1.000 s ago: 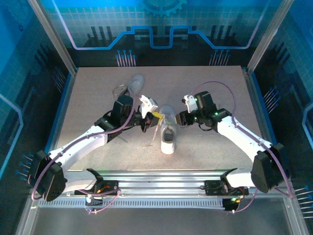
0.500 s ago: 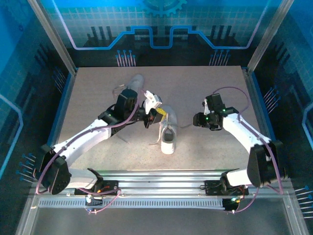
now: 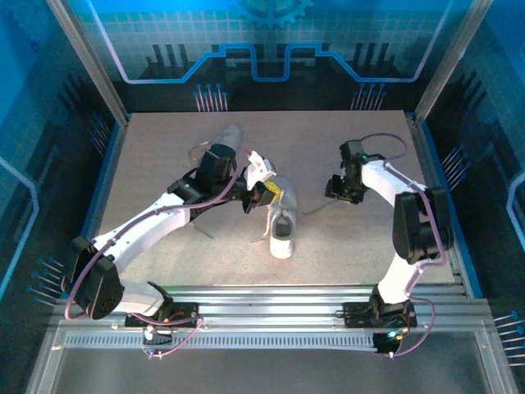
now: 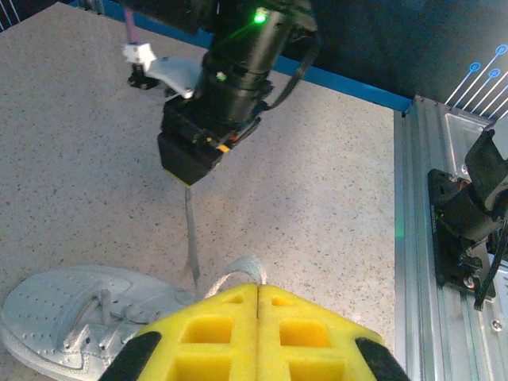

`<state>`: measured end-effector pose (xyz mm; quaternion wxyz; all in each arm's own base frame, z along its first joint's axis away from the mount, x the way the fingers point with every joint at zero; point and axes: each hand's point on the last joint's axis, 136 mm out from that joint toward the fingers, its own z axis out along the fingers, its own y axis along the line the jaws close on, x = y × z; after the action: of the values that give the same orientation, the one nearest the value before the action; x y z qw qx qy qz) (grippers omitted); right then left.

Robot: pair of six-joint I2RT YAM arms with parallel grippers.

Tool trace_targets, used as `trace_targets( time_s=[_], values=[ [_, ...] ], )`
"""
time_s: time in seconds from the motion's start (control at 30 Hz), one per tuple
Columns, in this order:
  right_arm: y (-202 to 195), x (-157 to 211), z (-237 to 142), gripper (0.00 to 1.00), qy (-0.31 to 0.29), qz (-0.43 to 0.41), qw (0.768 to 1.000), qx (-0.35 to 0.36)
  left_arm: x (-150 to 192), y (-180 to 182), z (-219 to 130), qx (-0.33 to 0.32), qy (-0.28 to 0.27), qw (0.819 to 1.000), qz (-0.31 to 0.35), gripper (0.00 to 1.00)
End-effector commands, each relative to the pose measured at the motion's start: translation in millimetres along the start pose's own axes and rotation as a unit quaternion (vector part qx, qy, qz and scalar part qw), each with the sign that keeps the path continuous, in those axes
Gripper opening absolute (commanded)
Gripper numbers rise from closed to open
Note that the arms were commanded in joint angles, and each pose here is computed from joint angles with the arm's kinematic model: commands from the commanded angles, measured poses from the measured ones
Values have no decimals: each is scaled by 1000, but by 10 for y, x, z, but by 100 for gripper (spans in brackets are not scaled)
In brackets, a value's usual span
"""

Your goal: Tie the shoes

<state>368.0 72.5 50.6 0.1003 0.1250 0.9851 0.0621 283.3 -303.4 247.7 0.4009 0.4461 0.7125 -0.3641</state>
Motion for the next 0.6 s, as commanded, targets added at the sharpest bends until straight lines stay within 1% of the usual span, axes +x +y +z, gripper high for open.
trace_targets(
  time_s=[0.0, 0.1, 0.23, 0.3, 0.37, 0.43, 0.5, 0.57],
  values=[
    [-191, 28, 114, 53, 43, 7, 997, 58, -50, 9, 5, 9, 3, 1000, 16, 0],
    [-296, 92, 236, 53, 83, -5, 992, 95, -35, 27, 13, 7, 5, 1000, 16, 0],
    [-332, 213, 370, 48, 140, -25, 984, 112, 9, 55, 23, 6, 7, 1000, 15, 0],
    [-311, 242, 411, 40, 151, -33, 982, 112, 36, 74, 27, 6, 9, 1000, 12, 0],
    [-258, 231, 427, 26, 148, -44, 982, 105, 65, 91, 22, 7, 11, 1000, 8, 0],
    [-185, 170, 397, 13, 131, -61, 985, 98, 98, 109, 8, 4, 12, 1000, 5, 0],
    [-48, 44, 295, 5, 103, -81, 988, 79, 120, 102, -21, 3, 12, 1000, 4, 0],
    [139, -101, 139, 1, 68, -100, 991, 55, 134, 77, -54, 2, 10, 1000, 5, 0]
  ],
)
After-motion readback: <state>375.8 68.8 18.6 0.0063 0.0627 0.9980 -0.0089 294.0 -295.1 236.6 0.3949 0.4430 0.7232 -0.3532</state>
